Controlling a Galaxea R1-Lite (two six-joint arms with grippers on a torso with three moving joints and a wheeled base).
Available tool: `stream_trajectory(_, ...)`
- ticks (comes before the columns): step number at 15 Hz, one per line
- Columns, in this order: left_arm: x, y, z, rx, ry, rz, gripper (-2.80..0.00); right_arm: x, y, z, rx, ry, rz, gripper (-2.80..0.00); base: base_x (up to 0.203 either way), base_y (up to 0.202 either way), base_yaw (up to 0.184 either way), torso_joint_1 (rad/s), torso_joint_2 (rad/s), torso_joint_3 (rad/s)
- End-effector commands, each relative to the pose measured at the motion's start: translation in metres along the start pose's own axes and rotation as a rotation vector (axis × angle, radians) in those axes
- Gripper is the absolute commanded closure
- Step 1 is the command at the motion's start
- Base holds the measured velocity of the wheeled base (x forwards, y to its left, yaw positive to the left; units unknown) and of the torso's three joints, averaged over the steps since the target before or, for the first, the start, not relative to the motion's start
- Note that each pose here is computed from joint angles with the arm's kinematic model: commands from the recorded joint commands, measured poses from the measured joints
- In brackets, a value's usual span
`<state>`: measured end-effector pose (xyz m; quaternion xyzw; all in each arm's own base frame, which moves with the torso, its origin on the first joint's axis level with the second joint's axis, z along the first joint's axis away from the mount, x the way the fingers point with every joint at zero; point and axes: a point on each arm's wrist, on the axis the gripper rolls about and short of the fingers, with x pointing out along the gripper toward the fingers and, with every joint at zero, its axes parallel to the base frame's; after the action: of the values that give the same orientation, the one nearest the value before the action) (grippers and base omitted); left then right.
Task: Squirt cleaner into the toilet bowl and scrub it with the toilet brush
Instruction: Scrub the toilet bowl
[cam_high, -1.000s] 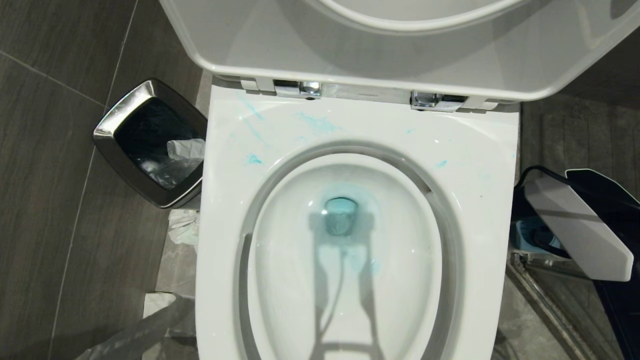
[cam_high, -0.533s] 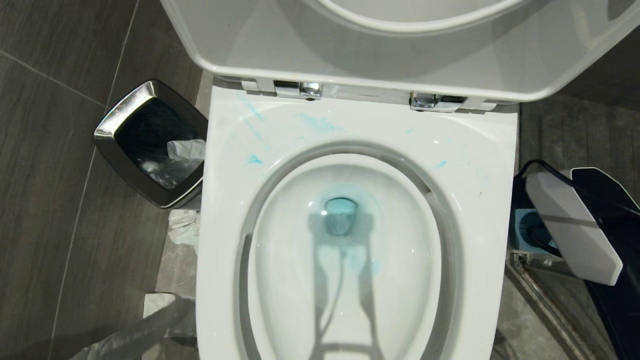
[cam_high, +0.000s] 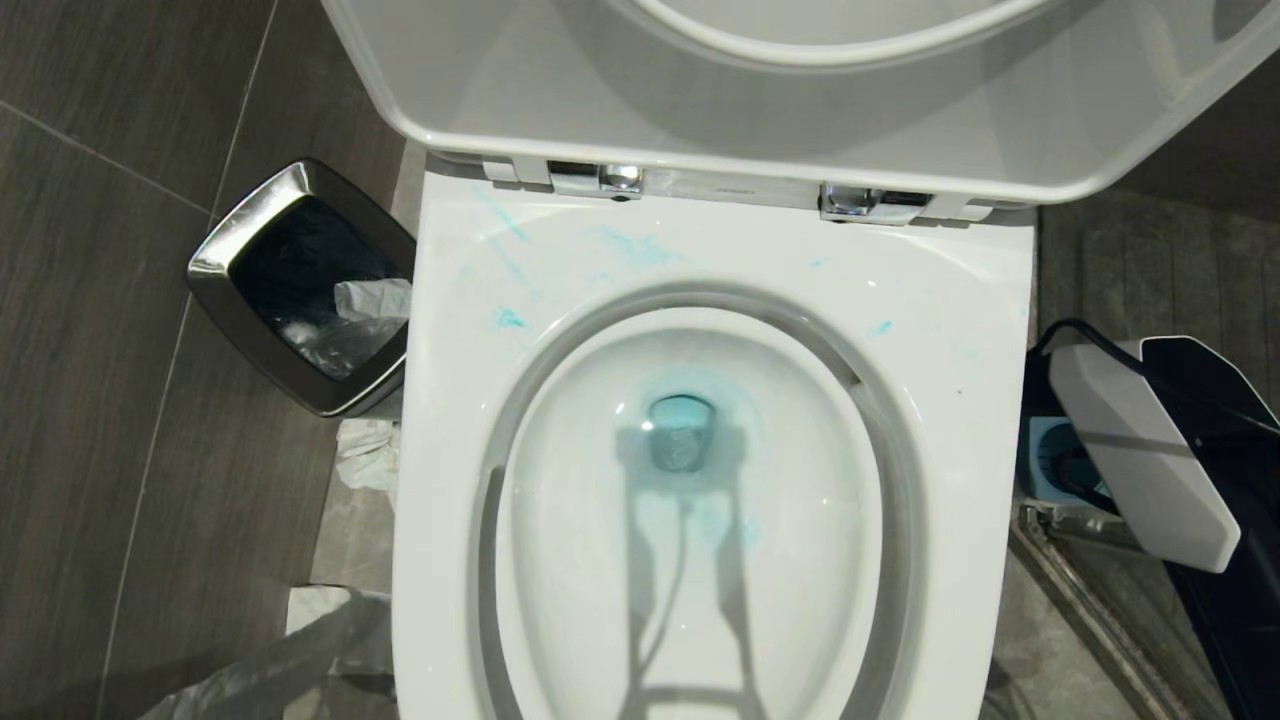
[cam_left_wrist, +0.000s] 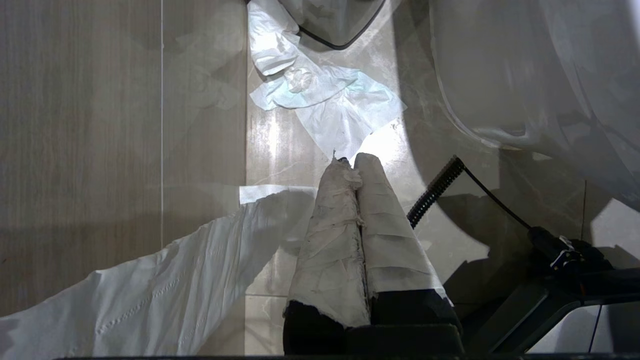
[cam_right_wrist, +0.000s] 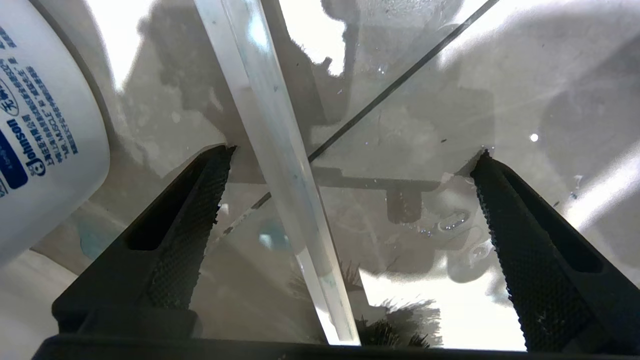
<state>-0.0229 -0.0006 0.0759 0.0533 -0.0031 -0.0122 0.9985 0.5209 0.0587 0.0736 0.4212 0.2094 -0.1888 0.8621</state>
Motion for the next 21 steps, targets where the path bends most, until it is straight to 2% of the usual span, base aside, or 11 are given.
stream_trajectory(1,0.0006,-0.0002,-0.0021,0.001,0.008,-0.001,0.0,0.0039,-0.0035,-0.0032,0.002,0.006,-0.009,-2.8,0.0,0.0,0.0,0.0,0.0,0.0)
stream_trajectory(11,0.0006,-0.0002,-0.0021,0.001,0.008,-0.001,0.0,0.0046,-0.0037,-0.0017,0.009,0.0,-0.003,-2.8,0.0,0.0,0.0,0.0,0.0,0.0)
stream_trajectory(12,0.0006,-0.0002,-0.0021,0.001,0.008,-0.001,0.0,0.0046,-0.0034,-0.0023,0.008,0.0,-0.001,0.0,0.0,0.0,0.0,0.0,0.0,0.0)
stream_trajectory(21,0.0006,-0.0002,-0.0021,0.001,0.008,-0.001,0.0,0.0004,0.0007,0.0007,0.012,0.016,0.023,0.0,0.0,0.0,0.0,0.0,0.0,0.0)
